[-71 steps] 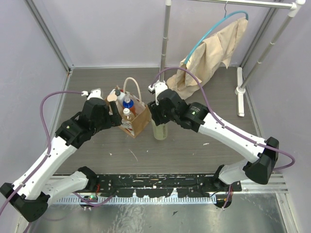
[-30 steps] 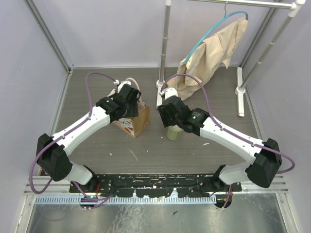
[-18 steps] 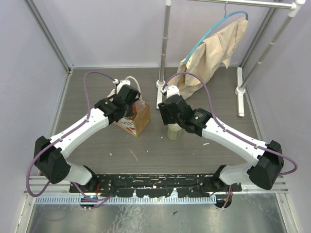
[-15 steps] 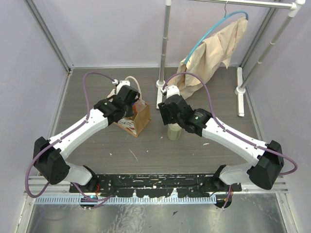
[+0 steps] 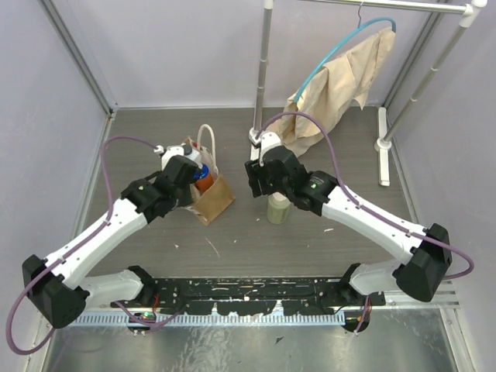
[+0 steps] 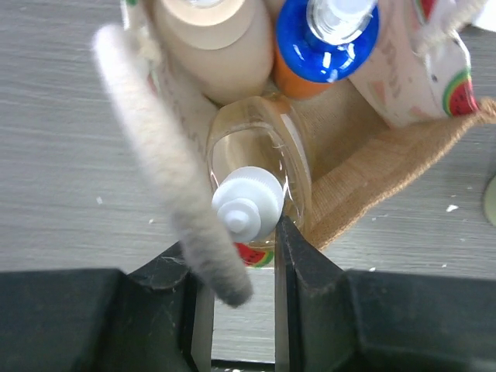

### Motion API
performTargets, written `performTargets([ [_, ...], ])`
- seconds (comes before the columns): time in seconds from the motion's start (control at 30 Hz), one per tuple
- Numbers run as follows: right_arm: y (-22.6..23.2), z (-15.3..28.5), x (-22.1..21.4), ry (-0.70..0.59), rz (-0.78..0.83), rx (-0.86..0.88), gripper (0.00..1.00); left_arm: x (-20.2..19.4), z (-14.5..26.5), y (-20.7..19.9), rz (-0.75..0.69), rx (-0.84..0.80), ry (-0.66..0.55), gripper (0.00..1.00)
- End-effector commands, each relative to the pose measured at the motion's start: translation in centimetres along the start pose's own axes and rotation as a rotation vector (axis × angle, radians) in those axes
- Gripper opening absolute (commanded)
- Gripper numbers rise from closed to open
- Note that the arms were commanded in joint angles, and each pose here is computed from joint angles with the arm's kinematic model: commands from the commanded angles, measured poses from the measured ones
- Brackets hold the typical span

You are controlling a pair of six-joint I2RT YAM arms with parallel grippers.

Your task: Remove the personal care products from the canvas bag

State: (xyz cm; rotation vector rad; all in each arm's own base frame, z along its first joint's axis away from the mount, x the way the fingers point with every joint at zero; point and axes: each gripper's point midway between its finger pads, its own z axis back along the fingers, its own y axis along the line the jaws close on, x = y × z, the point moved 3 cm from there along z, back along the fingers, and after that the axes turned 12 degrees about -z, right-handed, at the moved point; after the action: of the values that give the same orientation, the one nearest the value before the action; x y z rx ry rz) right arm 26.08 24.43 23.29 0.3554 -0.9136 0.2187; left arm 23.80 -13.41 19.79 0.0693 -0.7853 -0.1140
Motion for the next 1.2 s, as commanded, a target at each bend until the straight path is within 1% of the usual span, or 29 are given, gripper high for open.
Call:
performTargets([
  [0.0,4.6,0.5,3.8,-0.082,-0.023,0.232,0.65,-1.7,1.4,4.3,-0.038,0.147,0.026,0.1],
  [0.03,5.6,0.6,4.0,-0.073,-0.02,0.291,0.65,-1.8,1.4,4.6,-0.034,0.158,0.033,0.1],
  [0.07,6.6,0.6,4.1,-0.069,-0.016,0.333,0.65,-1.9,1.3,4.8,-0.03,0.164,0.036,0.16],
  [0.13,8.4,0.6,4.6,-0.069,0.002,0.401,0.64,-1.9,1.2,4.7,-0.027,0.159,0.038,0.4],
  [0.17,9.4,0.7,4.8,-0.07,0.017,0.426,0.64,-1.9,1.2,4.6,-0.026,0.155,0.042,0.49],
  [0.23,11.3,0.6,5.2,-0.079,0.052,0.465,0.64,-1.9,1.0,4.3,-0.019,0.146,0.049,0.64],
  [0.3,12.8,0.3,5.5,-0.082,0.072,0.503,0.64,-1.9,0.9,4.0,-0.011,0.136,0.056,0.71],
  [0.33,13.5,-0.4,5.4,-0.079,0.077,0.516,0.64,-1.8,0.8,3.8,-0.004,0.129,0.056,0.72],
  [0.43,14.5,-1.9,5.9,-0.092,0.083,0.529,0.64,-1.7,0.9,3.5,0.017,0.116,0.056,0.75],
  [0.6,15.5,-5.0,5.9,-0.076,0.106,0.507,0.63,-0.9,2.8,3.5,0.082,0.055,0.008,0.76],
  [0.8,15.8,-8.7,5.3,-0.046,0.103,0.487,0.61,0.8,6.0,2.3,0.164,-0.138,-0.109,0.72],
  [0.87,15.6,-9.8,5.1,-0.039,0.094,0.475,0.6,1.1,7.0,1.8,0.178,-0.192,-0.117,0.68],
  [0.97,15.1,-11.3,4.8,-0.034,0.081,0.452,0.6,1.2,8.2,1.8,0.193,-0.23,-0.12,0.65],
  [1.17,14.4,-13.1,4.4,-0.042,0.08,0.391,0.59,1.8,9.9,0.8,0.214,-0.339,-0.134,0.64],
])
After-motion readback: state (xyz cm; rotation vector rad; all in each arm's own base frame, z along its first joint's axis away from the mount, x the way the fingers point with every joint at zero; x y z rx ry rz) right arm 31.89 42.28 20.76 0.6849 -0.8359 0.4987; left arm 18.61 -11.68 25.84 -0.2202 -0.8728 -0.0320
